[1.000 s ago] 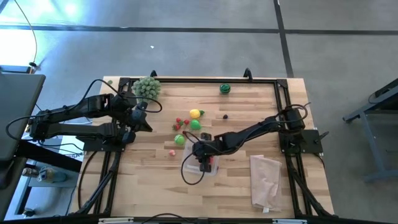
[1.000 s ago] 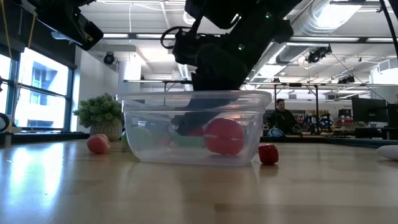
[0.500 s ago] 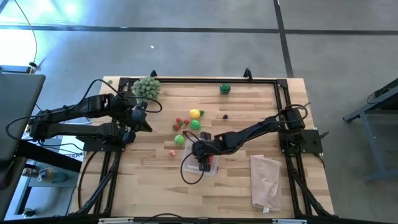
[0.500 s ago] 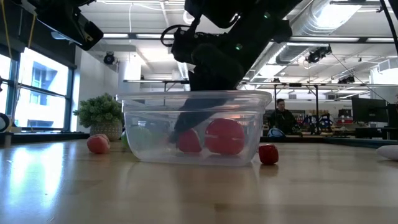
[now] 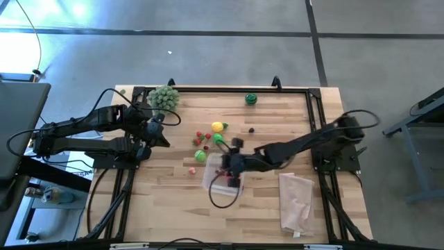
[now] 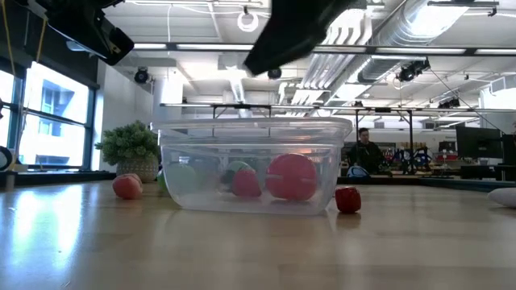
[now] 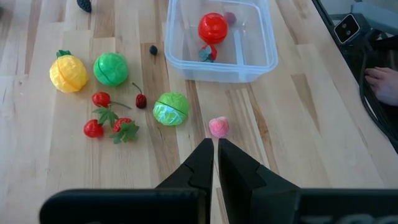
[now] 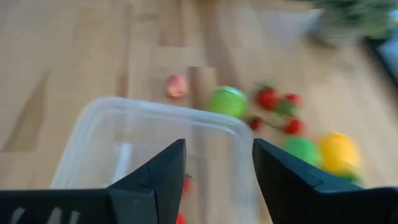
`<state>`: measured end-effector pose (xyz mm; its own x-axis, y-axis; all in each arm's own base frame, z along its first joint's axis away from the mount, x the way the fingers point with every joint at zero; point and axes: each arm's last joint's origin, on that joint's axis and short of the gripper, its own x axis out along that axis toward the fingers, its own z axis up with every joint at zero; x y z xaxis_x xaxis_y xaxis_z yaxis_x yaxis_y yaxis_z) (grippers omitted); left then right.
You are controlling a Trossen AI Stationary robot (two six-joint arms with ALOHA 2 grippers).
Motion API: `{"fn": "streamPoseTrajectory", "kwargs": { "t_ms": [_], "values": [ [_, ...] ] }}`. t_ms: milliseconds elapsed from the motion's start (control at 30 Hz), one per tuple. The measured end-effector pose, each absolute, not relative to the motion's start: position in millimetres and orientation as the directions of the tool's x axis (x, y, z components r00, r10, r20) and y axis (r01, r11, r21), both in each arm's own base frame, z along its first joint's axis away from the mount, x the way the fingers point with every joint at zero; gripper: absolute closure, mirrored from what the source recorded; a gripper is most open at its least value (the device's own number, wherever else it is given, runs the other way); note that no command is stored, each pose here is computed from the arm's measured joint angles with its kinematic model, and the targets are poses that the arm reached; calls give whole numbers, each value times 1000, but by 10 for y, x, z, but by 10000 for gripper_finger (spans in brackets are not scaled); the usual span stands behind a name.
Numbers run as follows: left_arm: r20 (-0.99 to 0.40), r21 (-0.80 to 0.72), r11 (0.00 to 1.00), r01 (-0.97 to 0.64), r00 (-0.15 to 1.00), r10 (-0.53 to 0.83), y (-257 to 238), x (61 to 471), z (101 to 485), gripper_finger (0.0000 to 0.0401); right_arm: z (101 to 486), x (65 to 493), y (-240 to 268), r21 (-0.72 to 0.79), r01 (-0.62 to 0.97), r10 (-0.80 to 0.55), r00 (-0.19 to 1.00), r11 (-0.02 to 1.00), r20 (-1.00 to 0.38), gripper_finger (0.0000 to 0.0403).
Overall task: Pick and placing Produce into tupperware
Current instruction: Put the red cherry into the transparent bin
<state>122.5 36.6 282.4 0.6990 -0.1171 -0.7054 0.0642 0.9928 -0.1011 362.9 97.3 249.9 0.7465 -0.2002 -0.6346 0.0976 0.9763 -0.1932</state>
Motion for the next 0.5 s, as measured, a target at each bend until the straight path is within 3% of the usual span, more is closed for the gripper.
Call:
{"fn": "streamPoseTrajectory", "kwargs": {
  "t_ms": [233,500],
  "values": [
    [-705,-101,993,64,699,-117,366,1225,2824,387,2818,3063,1331,-254,262,-364,718,931,-593,224],
    [-705,-101,993,64,699,-117,366,1225,2824,387,2599,2606,1700,-152,429,-413,624,891,-664,224]
  ]
}}
